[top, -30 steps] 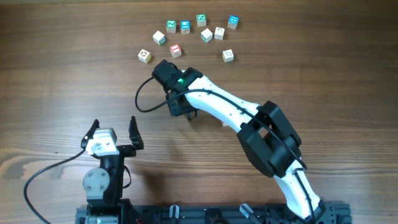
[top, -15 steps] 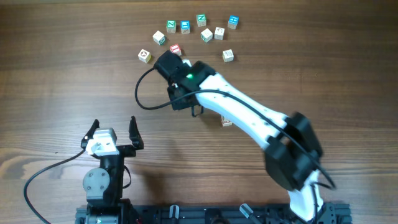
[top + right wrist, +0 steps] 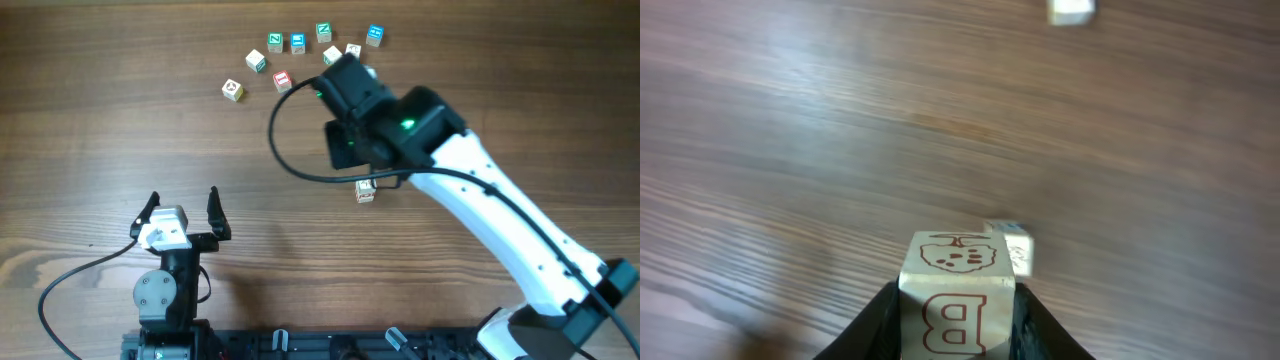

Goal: Form a tower
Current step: 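Lift the B block and carry it over the three-block stack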

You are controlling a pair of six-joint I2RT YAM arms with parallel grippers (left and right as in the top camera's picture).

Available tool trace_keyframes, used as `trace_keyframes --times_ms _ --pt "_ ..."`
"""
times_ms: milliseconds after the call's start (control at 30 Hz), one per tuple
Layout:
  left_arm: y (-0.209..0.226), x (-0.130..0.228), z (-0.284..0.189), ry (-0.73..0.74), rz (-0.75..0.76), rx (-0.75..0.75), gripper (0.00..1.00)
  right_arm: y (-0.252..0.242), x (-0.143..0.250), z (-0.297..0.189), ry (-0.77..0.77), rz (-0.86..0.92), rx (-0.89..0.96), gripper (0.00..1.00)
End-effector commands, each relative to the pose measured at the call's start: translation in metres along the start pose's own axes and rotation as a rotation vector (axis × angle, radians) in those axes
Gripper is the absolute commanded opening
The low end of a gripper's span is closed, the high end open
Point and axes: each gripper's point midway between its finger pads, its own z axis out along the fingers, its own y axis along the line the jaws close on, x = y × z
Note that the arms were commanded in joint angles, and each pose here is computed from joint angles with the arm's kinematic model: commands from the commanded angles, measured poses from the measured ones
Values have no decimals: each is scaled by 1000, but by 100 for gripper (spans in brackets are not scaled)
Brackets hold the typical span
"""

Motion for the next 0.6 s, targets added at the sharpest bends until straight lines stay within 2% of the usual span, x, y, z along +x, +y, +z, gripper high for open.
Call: trace_keyframes --times_ms 0,167,567 --pt "4 0 0 -3 18 -19 100 -17 2 -10 15 29 18 30" --pt "4 0 0 -3 18 -19 100 -29 12 4 67 46 51 30" --pt "4 0 0 -3 18 -19 100 -23 36 49 135 71 27 29"
